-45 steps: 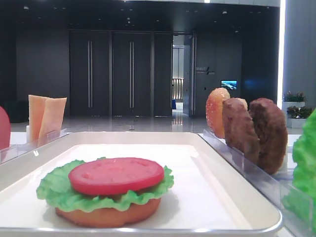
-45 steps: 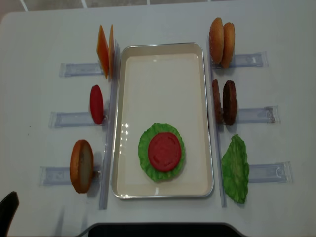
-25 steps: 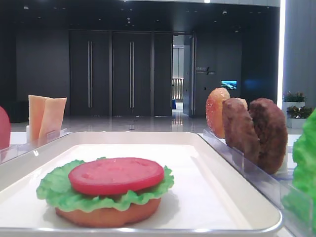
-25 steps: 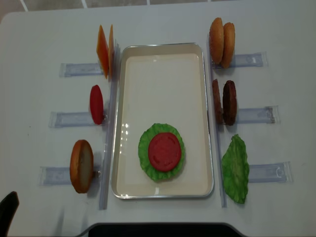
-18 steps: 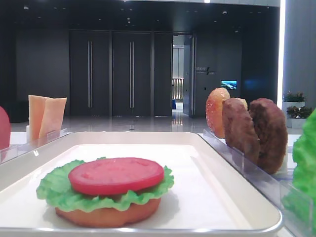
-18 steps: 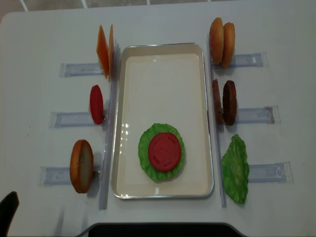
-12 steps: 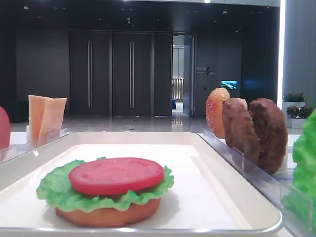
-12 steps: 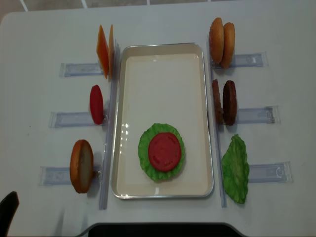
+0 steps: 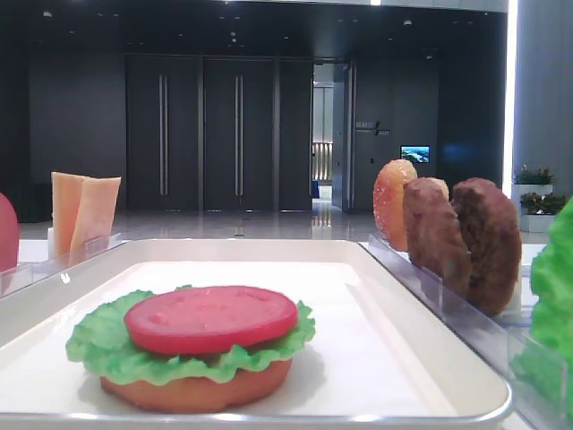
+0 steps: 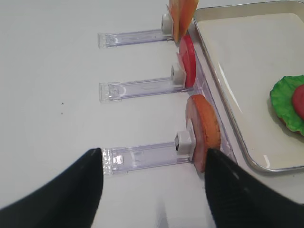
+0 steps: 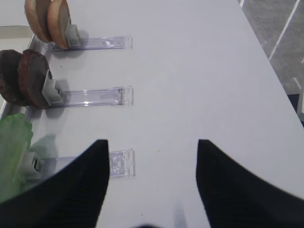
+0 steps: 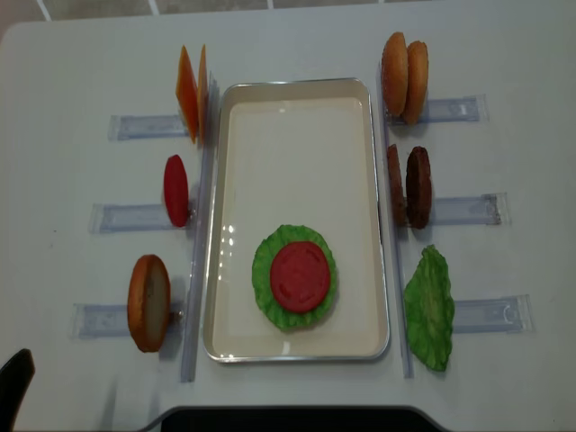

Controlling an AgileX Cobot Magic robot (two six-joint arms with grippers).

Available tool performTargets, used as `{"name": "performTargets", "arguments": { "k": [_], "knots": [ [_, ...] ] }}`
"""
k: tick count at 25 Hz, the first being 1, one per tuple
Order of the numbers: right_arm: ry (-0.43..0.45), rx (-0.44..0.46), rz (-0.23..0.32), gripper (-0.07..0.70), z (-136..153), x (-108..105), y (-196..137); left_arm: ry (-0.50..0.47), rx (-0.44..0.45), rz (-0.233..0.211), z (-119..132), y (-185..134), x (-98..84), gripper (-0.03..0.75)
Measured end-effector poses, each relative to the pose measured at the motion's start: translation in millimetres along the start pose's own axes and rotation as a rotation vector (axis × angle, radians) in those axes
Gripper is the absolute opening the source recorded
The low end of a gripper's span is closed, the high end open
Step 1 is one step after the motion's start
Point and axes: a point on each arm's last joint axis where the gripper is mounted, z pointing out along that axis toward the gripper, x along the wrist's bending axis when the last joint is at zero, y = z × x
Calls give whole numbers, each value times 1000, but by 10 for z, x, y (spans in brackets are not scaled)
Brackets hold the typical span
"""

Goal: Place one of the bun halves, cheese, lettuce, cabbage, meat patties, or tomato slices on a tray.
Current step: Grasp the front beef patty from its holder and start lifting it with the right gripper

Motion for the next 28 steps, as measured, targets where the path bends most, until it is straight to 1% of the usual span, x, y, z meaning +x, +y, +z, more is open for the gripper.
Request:
{"name": "performTargets", "arguments": {
  "k": [2,3,4,7,10,17,19,25,28],
  "knots": [
    [0,0,0,407,0,0,0,0,0,0,0,0,0,513],
    [0,0,0,432,0,0,0,0,0,0,0,0,0,513],
    [0,0,0,462,0,0,0,0,0,0,0,0,0,513],
    [0,0,0,596,0,0,0,0,0,0,0,0,0,513],
    [0,0,0,647,0,0,0,0,0,0,0,0,0,513],
    [0,0,0,654,0,0,0,0,0,0,0,0,0,513],
    [0,0,0,641,0,0,0,0,0,0,0,0,0,513],
    [0,0,0,571,0,0,0,0,0,0,0,0,0,513],
    [0,0,0,562,0,0,0,0,0,0,0,0,0,513]
  ]
}}
